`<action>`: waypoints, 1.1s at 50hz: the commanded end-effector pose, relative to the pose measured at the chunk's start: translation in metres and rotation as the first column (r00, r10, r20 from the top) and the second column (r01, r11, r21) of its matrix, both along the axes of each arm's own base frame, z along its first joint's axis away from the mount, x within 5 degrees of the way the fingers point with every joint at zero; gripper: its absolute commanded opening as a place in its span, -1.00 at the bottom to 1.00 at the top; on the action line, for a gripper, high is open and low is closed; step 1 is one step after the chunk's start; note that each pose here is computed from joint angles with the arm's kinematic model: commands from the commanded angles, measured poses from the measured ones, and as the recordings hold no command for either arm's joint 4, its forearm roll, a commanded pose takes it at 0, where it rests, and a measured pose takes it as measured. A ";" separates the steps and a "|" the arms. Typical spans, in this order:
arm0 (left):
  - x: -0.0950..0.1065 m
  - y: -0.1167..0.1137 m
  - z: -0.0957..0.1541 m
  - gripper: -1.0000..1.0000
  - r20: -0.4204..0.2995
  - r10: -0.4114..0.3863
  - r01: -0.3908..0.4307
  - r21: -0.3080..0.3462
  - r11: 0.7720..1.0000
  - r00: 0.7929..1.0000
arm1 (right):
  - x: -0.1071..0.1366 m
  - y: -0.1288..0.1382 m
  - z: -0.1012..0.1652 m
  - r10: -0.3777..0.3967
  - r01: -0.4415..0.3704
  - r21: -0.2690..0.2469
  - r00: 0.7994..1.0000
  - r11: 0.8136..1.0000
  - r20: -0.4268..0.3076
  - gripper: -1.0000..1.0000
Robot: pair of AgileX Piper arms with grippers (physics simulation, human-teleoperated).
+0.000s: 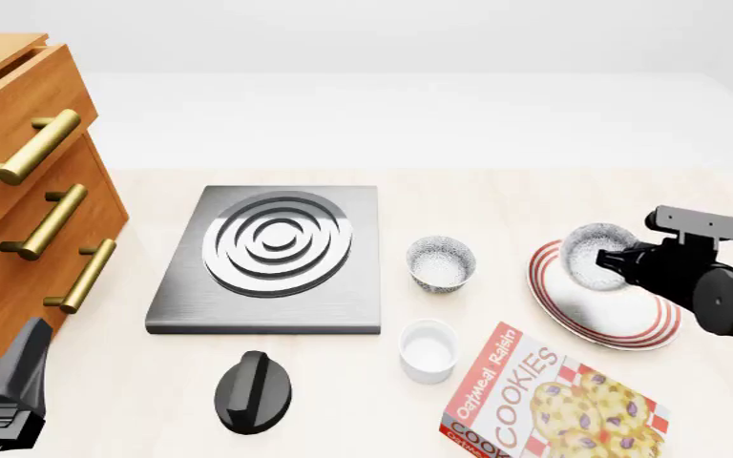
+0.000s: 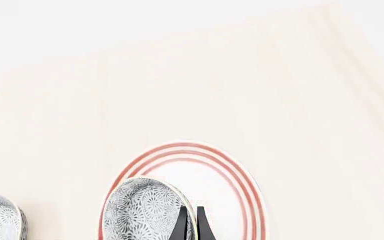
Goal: Pick the akita bowl next to the plate and place it on the plate.
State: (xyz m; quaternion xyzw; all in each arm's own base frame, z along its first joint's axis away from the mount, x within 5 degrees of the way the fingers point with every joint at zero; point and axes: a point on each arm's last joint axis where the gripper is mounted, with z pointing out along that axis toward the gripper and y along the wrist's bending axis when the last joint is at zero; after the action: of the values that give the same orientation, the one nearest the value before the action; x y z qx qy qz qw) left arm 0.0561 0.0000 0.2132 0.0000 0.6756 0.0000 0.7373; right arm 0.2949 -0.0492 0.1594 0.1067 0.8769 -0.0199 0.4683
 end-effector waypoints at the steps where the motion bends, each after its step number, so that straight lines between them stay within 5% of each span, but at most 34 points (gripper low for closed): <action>1: 0.000 0.000 0.000 1.00 0.000 0.000 0.000 0.000 1.000 1.000 | 0.002 0.002 -0.002 0.003 -0.003 0.006 1.000 1.000 -0.004 -1.00; 55: 0.000 0.000 0.000 1.00 0.000 0.000 0.000 0.000 1.000 1.000 | 0.007 0.008 -0.018 0.037 -0.037 -0.001 0.998 0.999 -0.060 -1.00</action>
State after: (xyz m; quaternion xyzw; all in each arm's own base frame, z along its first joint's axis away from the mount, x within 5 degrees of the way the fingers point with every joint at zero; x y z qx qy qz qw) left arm 0.0561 0.0000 0.2132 0.0000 0.6756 0.0000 0.7373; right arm 0.3003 -0.0416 0.1419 0.0872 0.8926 -0.0171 0.4419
